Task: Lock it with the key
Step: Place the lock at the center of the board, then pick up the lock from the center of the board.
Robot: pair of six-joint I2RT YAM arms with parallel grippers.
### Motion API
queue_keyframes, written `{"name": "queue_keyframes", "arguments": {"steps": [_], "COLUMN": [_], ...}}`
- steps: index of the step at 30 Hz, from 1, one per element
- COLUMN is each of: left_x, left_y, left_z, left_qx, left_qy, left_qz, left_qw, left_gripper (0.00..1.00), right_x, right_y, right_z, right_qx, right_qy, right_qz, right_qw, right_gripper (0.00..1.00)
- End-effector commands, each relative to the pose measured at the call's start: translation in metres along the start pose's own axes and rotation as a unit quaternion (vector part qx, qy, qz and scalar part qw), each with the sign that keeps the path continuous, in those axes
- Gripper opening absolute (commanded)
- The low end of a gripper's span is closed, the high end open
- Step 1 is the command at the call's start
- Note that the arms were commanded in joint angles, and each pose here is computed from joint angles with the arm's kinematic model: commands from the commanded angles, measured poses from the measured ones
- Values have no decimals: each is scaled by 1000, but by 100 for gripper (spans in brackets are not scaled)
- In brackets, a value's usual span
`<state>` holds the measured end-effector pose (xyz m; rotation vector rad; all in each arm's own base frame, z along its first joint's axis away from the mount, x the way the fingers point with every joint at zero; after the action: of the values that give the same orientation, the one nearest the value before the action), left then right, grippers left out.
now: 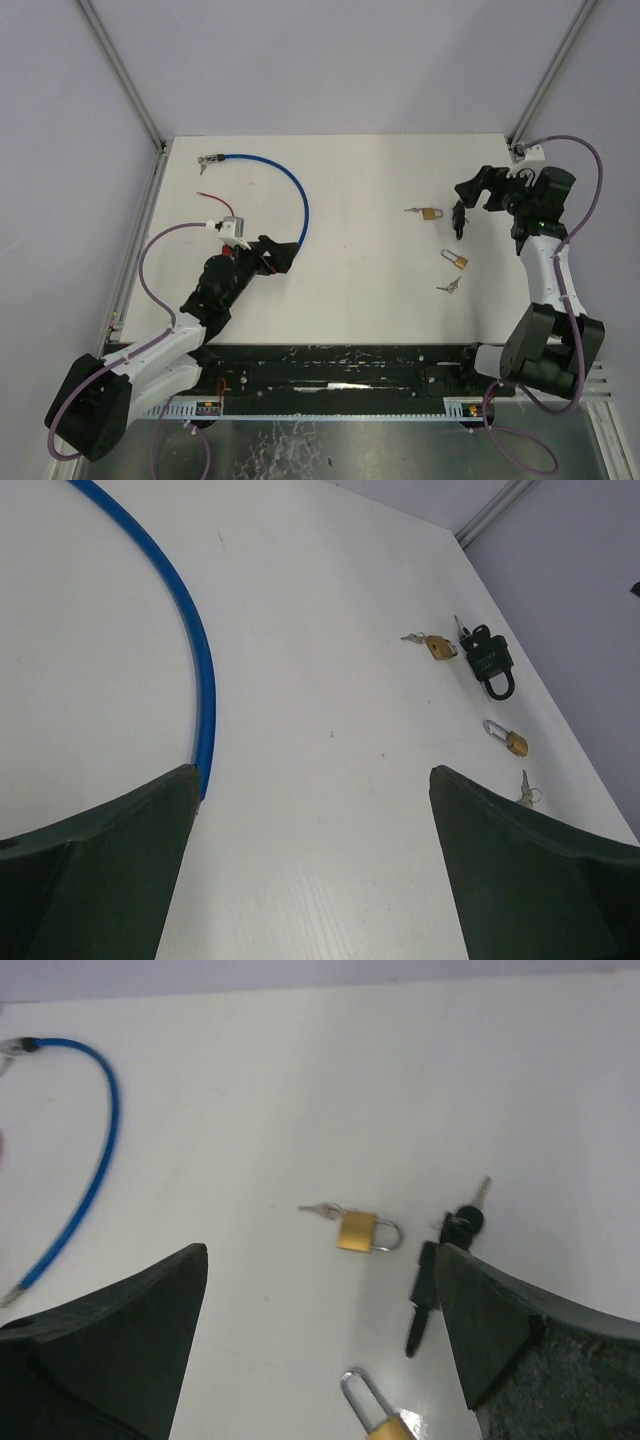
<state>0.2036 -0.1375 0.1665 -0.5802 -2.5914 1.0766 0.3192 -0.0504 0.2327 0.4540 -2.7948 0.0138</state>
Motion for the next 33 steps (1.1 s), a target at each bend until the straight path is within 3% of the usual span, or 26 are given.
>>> {"name": "queue_keyframes", "arguments": {"steps": [1, 7, 13, 21, 24, 27, 33], "left_x": [1, -7, -18, -7, -5, -2, -14], "left_y": [3, 5, 13, 49, 77, 94, 119], "left_z": [-4, -1, -2, -24, -45, -55, -66], "left_qx": [10, 7, -12, -55, -23, 15, 39], "left_qy": [-25, 2, 25, -54, -55, -65, -62], "left_qz": [-15, -38, -103, -296, -344, -347, -404], "left_qw": [1000, 999, 994, 952, 937, 935, 912], "left_gripper": [93, 91, 86, 91, 92, 94, 97], "right_x": [31, 70, 80, 78, 77, 77, 71], "right_y": [35, 68, 86, 89, 91, 92, 94], "right_z": [-59, -81, -47, -36, -33, -32, -27], "right_qx": [16, 30, 55, 50, 51, 53, 49], "right_qy": [-50, -82, -114, -107, -104, -105, -97], "right_qz": [-151, -234, -273, -272, -276, -277, -288], "right_qw": [987, 968, 954, 955, 954, 954, 952], "right_gripper": [99, 99, 99, 99, 99, 99, 99]}}
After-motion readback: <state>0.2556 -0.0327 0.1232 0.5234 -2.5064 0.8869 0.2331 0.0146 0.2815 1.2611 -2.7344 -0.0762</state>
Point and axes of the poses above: each gripper's point midway between its finger pads, its own x axis back along the fingers, its own y axis along the line the jaws close on, z = x × y, the point moved 9 cm from there along x, back along the fingers, and after that the axes turned 14 degrees about x, right-handed, at the moved point
